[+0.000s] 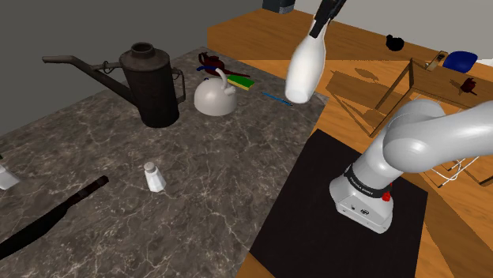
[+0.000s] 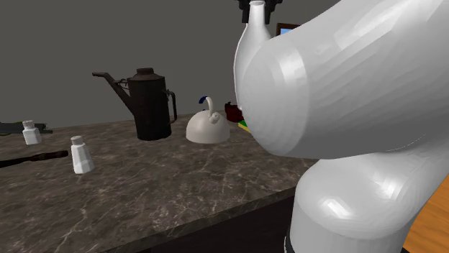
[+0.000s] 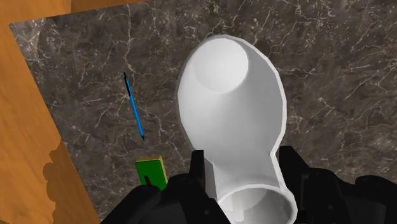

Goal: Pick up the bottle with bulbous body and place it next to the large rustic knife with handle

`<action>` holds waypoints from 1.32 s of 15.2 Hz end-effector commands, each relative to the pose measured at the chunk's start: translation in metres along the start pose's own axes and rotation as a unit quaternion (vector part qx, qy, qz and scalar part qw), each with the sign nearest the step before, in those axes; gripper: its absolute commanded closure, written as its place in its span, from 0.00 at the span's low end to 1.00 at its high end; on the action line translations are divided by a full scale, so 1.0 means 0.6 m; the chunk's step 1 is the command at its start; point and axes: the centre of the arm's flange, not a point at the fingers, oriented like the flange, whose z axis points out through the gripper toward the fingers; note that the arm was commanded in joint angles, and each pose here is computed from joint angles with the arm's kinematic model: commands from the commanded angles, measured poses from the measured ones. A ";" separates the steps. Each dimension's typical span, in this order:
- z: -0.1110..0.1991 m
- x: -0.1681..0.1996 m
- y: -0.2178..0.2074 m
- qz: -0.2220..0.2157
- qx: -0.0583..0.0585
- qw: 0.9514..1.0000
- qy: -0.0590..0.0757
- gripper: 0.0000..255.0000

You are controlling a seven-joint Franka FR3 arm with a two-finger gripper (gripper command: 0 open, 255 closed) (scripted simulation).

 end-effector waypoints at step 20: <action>-0.182 0.036 0.001 0.000 0.000 1.000 0.000 1.00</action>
